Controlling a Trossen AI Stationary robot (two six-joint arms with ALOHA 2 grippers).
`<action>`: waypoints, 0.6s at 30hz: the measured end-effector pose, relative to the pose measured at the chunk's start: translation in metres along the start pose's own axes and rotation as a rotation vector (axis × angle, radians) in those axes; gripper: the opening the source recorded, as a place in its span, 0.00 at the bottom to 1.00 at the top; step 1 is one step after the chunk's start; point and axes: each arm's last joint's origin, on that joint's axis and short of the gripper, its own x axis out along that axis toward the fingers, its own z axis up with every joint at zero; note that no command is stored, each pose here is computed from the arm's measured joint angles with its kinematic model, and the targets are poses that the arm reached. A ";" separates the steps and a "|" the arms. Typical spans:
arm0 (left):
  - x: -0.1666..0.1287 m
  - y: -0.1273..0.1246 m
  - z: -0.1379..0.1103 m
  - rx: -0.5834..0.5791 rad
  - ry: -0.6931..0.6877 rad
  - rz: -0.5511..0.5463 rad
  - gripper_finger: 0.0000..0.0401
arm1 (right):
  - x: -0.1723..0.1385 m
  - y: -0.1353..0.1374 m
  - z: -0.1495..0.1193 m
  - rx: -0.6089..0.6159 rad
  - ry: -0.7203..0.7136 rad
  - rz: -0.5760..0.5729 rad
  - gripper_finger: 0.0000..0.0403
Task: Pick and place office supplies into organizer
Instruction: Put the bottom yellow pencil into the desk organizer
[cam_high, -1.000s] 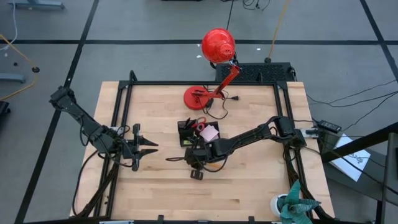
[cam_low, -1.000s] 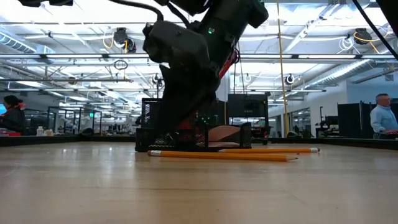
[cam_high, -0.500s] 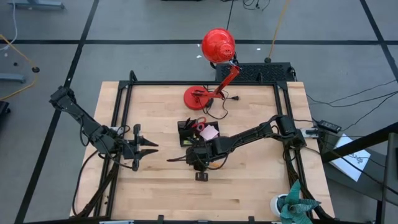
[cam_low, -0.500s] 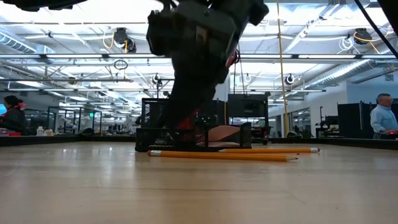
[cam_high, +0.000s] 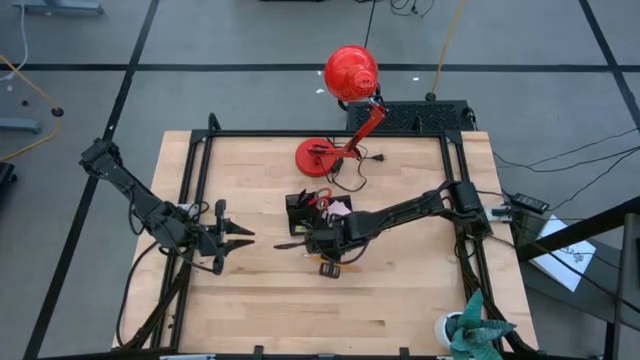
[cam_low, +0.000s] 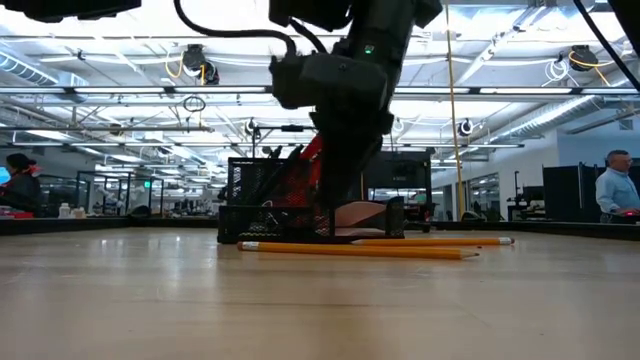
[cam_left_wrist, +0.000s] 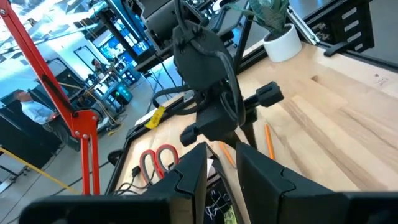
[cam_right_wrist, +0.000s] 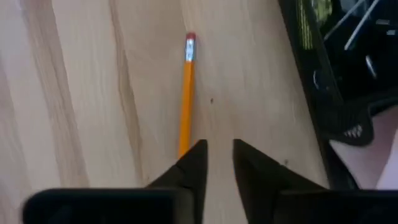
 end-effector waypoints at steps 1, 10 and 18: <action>0.000 0.000 -0.001 0.002 0.005 -0.001 0.23 | 0.001 -0.001 0.001 0.000 -0.011 -0.014 0.20; 0.002 0.003 -0.004 0.006 0.035 0.018 0.23 | 0.003 0.000 0.018 0.026 -0.157 0.023 0.49; 0.005 0.006 -0.008 -0.014 0.069 0.040 0.23 | 0.021 0.001 0.033 0.000 -0.070 -0.035 0.47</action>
